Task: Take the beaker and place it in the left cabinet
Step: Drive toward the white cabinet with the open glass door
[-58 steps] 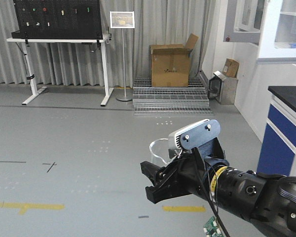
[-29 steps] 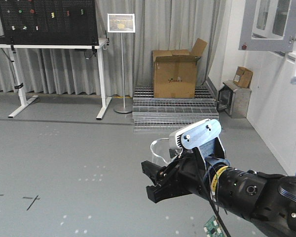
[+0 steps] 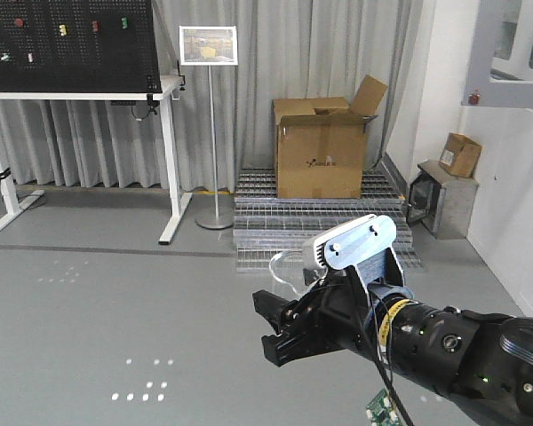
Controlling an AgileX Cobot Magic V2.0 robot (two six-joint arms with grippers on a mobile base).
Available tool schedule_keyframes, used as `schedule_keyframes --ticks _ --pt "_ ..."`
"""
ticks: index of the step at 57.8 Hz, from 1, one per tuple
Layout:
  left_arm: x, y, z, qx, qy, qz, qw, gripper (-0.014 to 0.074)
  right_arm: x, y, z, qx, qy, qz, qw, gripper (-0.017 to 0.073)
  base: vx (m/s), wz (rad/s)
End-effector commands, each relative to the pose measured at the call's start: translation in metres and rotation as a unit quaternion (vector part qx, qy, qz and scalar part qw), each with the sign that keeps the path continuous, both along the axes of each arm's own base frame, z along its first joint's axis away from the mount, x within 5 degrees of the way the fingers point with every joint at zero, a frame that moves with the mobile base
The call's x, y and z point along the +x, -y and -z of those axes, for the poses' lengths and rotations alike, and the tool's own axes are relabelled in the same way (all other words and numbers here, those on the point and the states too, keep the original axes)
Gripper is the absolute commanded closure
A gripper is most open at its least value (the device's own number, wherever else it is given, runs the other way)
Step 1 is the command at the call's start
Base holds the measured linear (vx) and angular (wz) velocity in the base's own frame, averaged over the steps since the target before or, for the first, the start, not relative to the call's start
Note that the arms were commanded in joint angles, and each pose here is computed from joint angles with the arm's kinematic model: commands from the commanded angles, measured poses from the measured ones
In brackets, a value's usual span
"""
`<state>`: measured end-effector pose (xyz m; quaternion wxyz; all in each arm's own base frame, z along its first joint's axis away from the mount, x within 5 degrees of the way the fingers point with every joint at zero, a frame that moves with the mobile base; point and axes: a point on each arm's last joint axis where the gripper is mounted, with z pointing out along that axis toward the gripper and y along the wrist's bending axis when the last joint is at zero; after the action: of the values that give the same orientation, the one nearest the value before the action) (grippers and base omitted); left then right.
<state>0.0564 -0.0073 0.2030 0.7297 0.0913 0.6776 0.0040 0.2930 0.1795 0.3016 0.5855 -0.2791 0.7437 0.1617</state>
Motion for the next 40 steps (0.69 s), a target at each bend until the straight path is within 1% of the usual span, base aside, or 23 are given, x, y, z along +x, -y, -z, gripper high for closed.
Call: schedule_keyframes --ticks 1,40 --pt "-0.0015 0.0001 -0.0025 -0.008 0.038 0.002 0.999 0.0592 -0.0035 0.0002 -0.0269 0.041 0.047 -0.014 0.998 0.0568 0.74 0.02" --pt "-0.0015 0.0001 -0.0025 -0.008 0.038 0.002 0.999 0.0592 -0.0035 0.0002 -0.0269 0.041 0.047 -0.014 0.998 0.0568 0.73 -0.02"
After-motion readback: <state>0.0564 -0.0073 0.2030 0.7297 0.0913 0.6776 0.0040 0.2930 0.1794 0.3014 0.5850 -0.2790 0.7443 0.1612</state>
